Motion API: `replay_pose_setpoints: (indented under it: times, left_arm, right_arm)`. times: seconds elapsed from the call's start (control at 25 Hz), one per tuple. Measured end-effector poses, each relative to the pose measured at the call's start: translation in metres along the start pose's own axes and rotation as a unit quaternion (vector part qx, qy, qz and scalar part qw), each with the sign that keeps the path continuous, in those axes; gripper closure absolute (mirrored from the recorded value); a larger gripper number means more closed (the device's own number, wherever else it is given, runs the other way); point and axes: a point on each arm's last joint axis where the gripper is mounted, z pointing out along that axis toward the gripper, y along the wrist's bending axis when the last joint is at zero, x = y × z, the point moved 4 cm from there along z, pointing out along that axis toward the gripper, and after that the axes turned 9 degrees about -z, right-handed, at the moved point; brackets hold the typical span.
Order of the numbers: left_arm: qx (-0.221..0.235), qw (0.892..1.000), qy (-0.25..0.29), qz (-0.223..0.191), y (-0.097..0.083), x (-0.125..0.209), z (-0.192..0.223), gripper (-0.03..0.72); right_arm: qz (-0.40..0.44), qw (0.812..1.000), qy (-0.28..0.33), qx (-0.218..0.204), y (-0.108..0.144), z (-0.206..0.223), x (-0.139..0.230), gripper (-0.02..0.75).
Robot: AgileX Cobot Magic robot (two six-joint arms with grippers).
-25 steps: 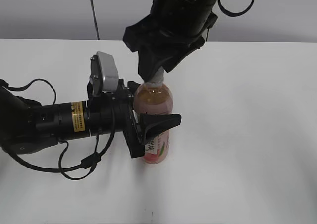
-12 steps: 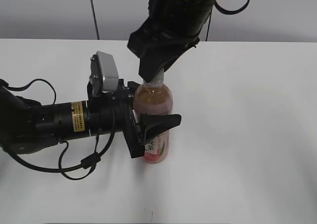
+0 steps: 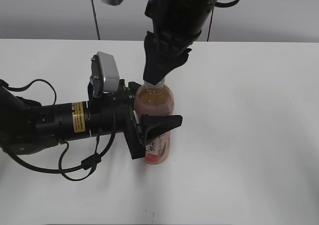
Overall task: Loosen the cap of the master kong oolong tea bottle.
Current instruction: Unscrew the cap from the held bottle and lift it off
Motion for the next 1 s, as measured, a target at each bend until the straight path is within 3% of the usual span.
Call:
replay_pose_setpoints:
  times: [0.2, 0.44, 0.6, 1.0]
  left_arm:
    - [0.001, 1.000, 0.000, 0.001, -0.0001, 0.0001, 0.0000, 0.238]
    - [0.001, 1.000, 0.001, 0.002, -0.0003, 0.0001, 0.0000, 0.239]
    - [0.002, 1.000, 0.000, 0.003, -0.0006, 0.0001, 0.0000, 0.239]
    - [0.000, 1.000, 0.000, 0.000, -0.0001, 0.0000, 0.0000, 0.239]
  right_arm:
    - [-0.127, 0.992, 0.000, 0.000, 0.0000, 0.0000, 0.0000, 0.463]
    - [-0.291, 0.957, -0.002, -0.002, 0.0005, 0.0000, -0.0003, 0.463]
    - [-0.388, 0.922, -0.005, -0.002, 0.0013, -0.0005, -0.0010, 0.463]
    - [-0.593, 0.805, -0.008, 0.003, 0.0016, -0.0025, -0.0021, 0.465]
